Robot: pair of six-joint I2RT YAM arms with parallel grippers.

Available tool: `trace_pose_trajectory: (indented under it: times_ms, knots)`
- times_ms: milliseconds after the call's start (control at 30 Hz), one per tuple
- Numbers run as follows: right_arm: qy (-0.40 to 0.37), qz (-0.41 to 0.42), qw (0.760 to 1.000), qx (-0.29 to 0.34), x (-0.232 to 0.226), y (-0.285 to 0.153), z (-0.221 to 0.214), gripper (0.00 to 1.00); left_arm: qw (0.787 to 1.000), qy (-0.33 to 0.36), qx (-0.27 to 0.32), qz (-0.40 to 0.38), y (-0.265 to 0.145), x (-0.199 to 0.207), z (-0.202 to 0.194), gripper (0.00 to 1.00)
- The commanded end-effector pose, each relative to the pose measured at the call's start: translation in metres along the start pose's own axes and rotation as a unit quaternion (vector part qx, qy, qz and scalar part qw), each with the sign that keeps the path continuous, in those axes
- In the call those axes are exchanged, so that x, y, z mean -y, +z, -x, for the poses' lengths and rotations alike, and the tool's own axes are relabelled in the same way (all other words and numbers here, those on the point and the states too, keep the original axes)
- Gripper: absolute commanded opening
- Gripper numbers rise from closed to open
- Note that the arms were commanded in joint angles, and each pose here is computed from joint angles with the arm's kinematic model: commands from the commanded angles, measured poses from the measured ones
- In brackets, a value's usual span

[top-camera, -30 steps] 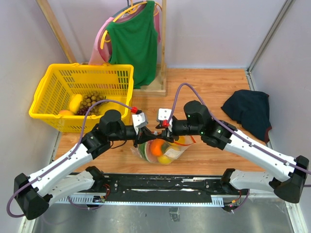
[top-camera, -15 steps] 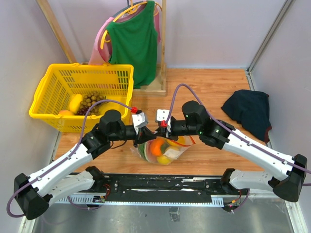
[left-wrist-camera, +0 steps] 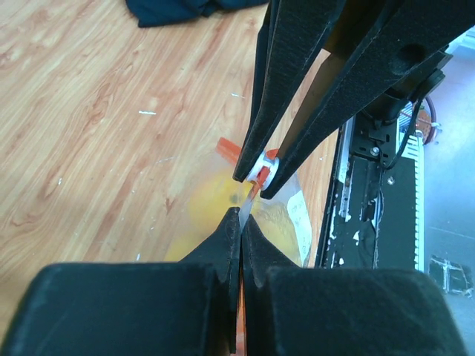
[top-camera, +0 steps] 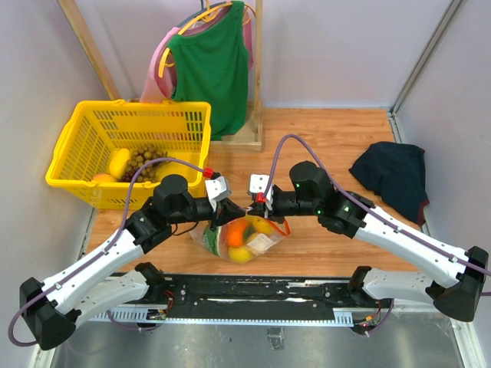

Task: Place the food in the zip-top bag and seal the zipper
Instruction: Zip the zipper food storage bag at the center of the board.

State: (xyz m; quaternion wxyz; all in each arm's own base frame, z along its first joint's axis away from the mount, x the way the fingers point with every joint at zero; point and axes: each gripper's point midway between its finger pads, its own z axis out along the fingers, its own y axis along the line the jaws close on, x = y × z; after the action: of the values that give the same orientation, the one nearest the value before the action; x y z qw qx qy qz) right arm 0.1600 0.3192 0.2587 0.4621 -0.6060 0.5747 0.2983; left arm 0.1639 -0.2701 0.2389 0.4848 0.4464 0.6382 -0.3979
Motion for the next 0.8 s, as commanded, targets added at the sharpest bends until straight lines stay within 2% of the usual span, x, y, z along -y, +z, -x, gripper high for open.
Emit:
trace_pose_trajectory:
  times_ms: [0,133,233,333,533,767]
  knots:
    - [0.010,-0.005,0.999,-0.036,-0.003,-0.007,-0.019,0.01,0.999,0.018,0.037,0.015,-0.005,-0.004,0.021,0.00]
    - [0.008,0.003,1.000,-0.023,-0.004,-0.007,-0.009,0.01,0.999,0.020,0.030,-0.004,-0.002,0.001,0.019,0.02]
    - [0.006,0.010,1.000,-0.014,-0.003,-0.006,0.001,0.01,0.999,0.020,0.024,-0.018,0.002,0.003,0.017,0.16]
    - [0.006,0.020,1.000,-0.013,-0.003,-0.005,0.008,0.01,0.999,0.023,0.021,-0.026,0.005,0.004,0.018,0.24]
    - [0.005,0.028,0.999,-0.017,-0.003,-0.006,0.015,0.01,0.998,0.033,0.026,-0.036,0.010,0.004,0.024,0.29]
    - [-0.002,0.033,0.999,-0.027,-0.001,-0.008,0.018,0.01,0.997,0.052,0.031,-0.048,0.013,0.004,0.035,0.24]
